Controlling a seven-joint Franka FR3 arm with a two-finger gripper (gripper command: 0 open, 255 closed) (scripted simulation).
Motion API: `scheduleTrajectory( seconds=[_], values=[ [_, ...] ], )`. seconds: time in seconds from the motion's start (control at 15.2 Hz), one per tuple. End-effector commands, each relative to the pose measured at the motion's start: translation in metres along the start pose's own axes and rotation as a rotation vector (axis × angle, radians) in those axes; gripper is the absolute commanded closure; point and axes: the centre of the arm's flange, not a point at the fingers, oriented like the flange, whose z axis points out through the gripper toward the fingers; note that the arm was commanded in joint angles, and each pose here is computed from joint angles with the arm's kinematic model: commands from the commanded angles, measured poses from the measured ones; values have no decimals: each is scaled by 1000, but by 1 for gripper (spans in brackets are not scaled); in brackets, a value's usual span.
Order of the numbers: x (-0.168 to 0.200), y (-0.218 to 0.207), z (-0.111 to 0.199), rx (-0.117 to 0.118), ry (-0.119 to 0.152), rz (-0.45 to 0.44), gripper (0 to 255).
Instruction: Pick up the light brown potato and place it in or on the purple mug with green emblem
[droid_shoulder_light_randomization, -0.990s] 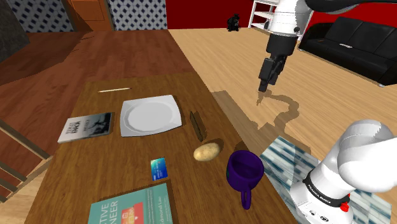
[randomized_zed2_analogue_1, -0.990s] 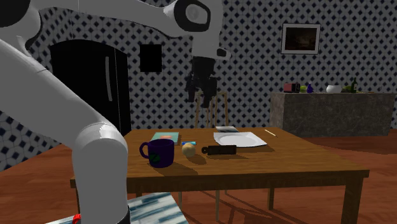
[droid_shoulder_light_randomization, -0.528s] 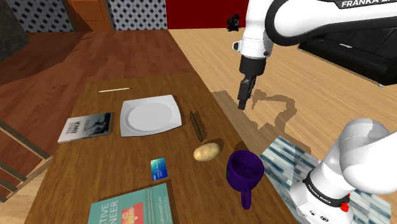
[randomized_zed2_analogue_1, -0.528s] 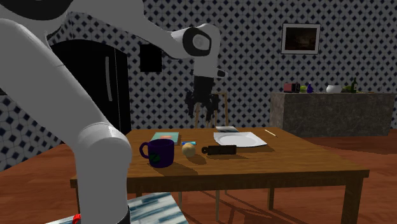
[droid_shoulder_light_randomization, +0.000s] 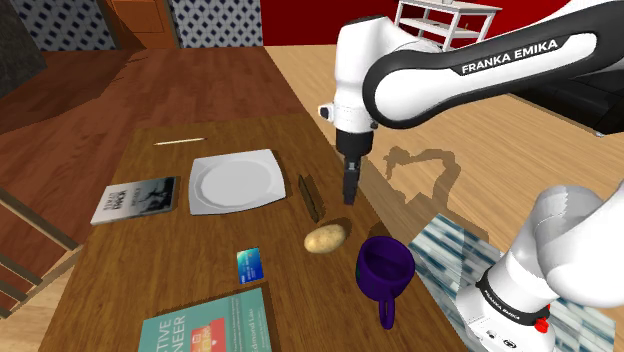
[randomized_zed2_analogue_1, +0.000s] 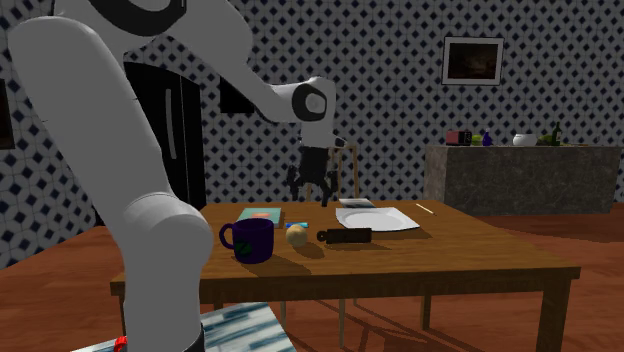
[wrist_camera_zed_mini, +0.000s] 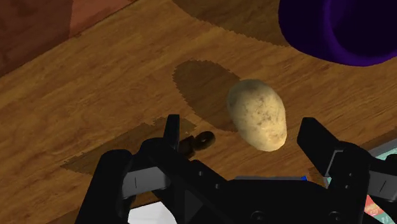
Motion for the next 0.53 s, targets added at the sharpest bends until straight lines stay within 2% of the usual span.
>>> scheduleTrajectory(
  seconds=[0.0,0.46],
  values=[
    [18,-14,19,-12,-8,-73,0],
    [67,-69,82,-53,-40,-317,0]
  ],
)
